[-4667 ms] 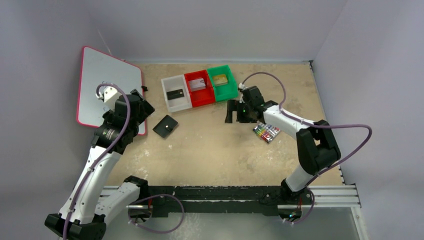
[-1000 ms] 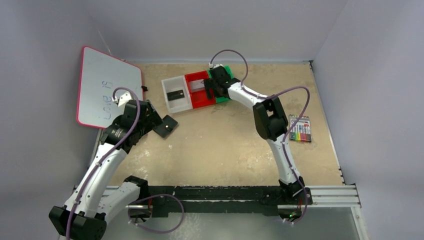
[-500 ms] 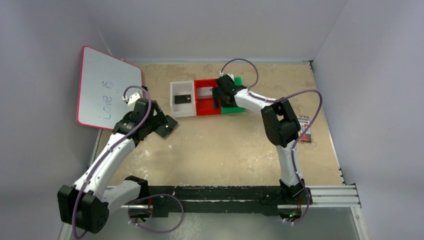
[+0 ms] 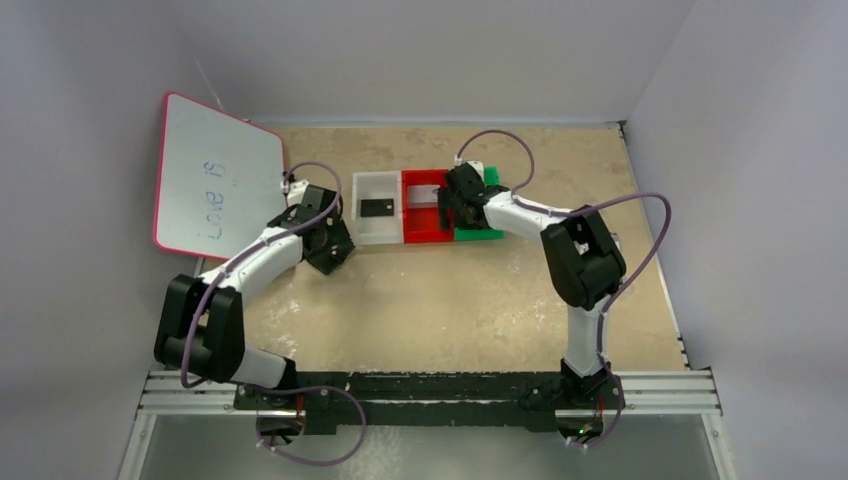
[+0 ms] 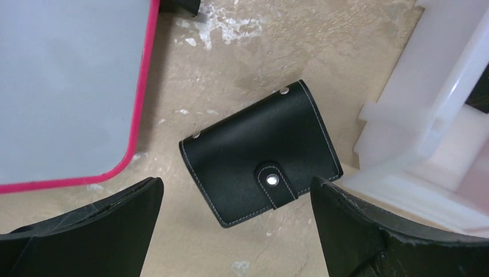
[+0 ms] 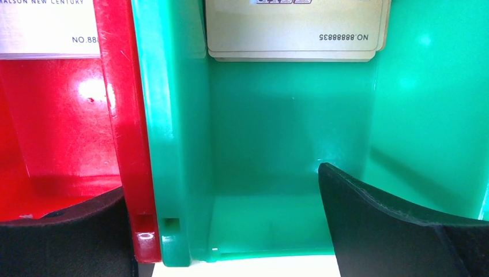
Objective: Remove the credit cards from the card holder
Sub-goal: Move the storage box to the center of the board.
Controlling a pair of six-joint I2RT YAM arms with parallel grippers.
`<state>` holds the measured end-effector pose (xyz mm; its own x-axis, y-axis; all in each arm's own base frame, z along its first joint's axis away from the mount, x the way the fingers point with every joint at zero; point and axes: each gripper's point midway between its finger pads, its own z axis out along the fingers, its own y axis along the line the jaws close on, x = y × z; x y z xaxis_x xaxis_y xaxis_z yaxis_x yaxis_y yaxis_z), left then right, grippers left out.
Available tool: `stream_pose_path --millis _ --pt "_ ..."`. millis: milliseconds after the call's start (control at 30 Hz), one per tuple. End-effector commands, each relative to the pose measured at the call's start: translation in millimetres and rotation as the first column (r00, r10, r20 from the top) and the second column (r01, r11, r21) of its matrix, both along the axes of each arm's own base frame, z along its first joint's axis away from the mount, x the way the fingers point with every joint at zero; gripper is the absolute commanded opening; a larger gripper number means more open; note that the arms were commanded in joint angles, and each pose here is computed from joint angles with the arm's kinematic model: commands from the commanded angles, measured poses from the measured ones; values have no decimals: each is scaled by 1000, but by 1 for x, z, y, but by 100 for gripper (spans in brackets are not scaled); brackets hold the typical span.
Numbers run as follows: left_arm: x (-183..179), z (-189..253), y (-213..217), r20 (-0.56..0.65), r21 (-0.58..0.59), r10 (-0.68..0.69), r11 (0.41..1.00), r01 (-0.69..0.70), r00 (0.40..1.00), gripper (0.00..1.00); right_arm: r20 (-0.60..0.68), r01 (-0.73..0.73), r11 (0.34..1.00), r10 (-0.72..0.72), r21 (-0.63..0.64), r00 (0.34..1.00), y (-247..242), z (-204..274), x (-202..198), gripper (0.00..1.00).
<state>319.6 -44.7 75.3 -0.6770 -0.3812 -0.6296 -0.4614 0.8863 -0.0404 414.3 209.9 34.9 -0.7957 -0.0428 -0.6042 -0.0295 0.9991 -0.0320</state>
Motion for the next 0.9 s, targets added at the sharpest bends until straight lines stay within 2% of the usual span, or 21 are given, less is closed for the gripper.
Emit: stream_pose_path --millis 0,100,167,300,467,667,867 --pt "36 16 -2 86 28 -18 999 15 996 99 6 63 998 -63 -26 998 -18 3 -15 96" --pt "42 9 0 57 45 -25 999 22 998 98 -9 79 996 -80 -29 997 -23 -2 -25 95" --pt "47 7 10 54 41 20 999 -23 998 98 -15 92 995 -92 -32 996 -28 -4 -31 96" --pt "64 3 20 84 -62 73 996 -68 994 97 -17 101 995 -101 -19 995 -30 -4 -37 96" --pt "71 -23 13 -21 -62 35 997 -37 999 94 -14 103 995 -103 -5 995 -29 2 -38 96" --pt "45 -61 2 -123 -115 -13 993 -1 992 88 5 104 994 -104 25 995 -26 15 -37 96" --pt "4 -77 -4 -159 -155 -17 988 -8 987 77 -4 124 992 -124 12 992 -38 7 -53 96"
